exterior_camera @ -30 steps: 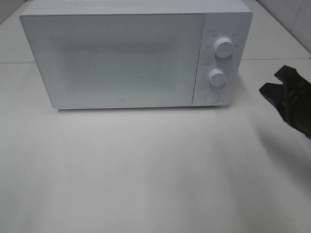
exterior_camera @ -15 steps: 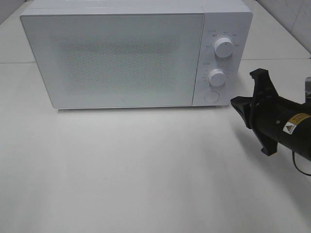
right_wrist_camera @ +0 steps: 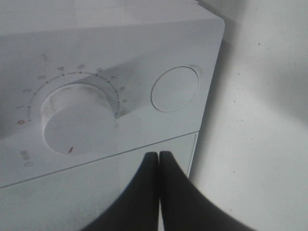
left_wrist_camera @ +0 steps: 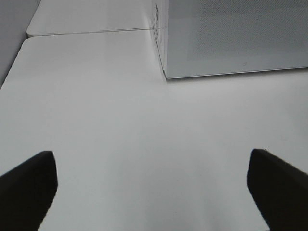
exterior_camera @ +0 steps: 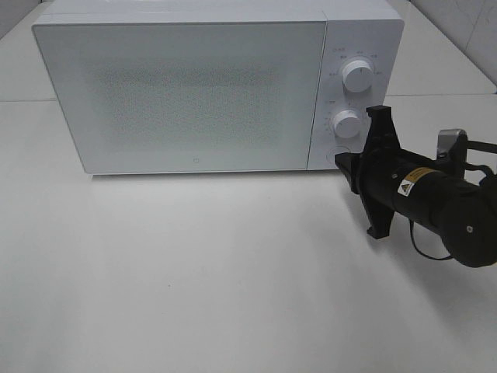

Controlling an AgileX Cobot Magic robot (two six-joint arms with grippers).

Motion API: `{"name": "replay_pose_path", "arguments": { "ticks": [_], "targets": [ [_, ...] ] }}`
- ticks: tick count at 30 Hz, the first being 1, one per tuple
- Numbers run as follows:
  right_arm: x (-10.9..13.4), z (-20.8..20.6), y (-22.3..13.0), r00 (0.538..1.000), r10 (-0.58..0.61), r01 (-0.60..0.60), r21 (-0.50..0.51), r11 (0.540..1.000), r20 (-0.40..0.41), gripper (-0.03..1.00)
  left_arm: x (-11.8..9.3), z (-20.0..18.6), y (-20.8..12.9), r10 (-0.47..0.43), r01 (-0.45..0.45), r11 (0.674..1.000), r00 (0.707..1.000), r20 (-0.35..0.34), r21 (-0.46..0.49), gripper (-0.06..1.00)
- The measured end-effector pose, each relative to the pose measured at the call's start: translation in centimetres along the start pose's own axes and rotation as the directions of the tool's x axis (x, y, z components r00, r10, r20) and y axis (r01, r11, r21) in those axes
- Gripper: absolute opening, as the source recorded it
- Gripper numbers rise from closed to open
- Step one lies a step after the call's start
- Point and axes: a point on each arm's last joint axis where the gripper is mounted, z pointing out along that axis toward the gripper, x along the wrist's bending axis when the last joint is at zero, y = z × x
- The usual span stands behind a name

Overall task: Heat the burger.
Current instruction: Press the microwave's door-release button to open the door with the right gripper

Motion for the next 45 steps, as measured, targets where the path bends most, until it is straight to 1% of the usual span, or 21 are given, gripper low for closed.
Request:
{"name": "replay_pose_path", "arguments": {
  "ticks": [8,9,16,21,23,26,33,34,40,45],
  "targets": [
    [-0.5,1.2,0.4,0.999,0.046,-0.045,-0.049,0.998,0.017,0.00,0.0,0.0,0.0,0.000,0.000,1.000,1.000,0.000,0.000,1.00],
    [-0.8,1.6,0.4,0.998,0.053,-0.051,-0.056,0.997,0.033,0.00,0.0,0.0,0.0,0.000,0.000,1.000,1.000,0.000,0.000,1.00],
    [-1.3,2.3,0.5,0.997,0.059,-0.055,-0.065,0.996,0.059,0.00,0.0,0.0,0.0,0.000,0.000,1.000,1.000,0.000,0.000,1.00],
    [-0.9,2.6,0.7,0.997,0.056,-0.052,-0.078,0.996,0.049,0.00,0.0,0.0,0.0,0.000,0.000,1.000,1.000,0.000,0.000,1.00],
    [-0.3,3.0,0.9,0.998,0.050,-0.048,-0.084,0.995,0.028,0.00,0.0,0.0,0.0,0.000,0.000,1.000,1.000,0.000,0.000,1.00],
    [0.0,3.4,1.0,0.998,0.053,-0.051,-0.087,0.995,0.021,0.00,0.0,0.0,0.0,0.000,0.000,1.000,1.000,0.000,0.000,1.00],
    [-0.2,4.3,1.0,0.998,0.054,-0.051,-0.088,0.995,0.028,0.00,0.0,0.0,0.0,0.000,0.000,1.000,1.000,0.000,0.000,1.00],
    [-0.4,4.5,1.0,0.998,0.056,-0.052,-0.087,0.995,0.039,0.00,0.0,0.0,0.0,0.000,0.000,1.000,1.000,0.000,0.000,1.00],
    [-0.2,4.9,1.0,0.998,0.055,-0.051,-0.086,0.995,0.033,0.00,0.0,0.0,0.0,0.000,0.000,1.000,1.000,0.000,0.000,1.00],
    [-0.5,5.1,1.0,0.998,0.048,-0.044,-0.086,0.995,0.042,0.00,0.0,0.0,0.0,0.000,0.000,1.000,1.000,0.000,0.000,1.00]
  ]
}}
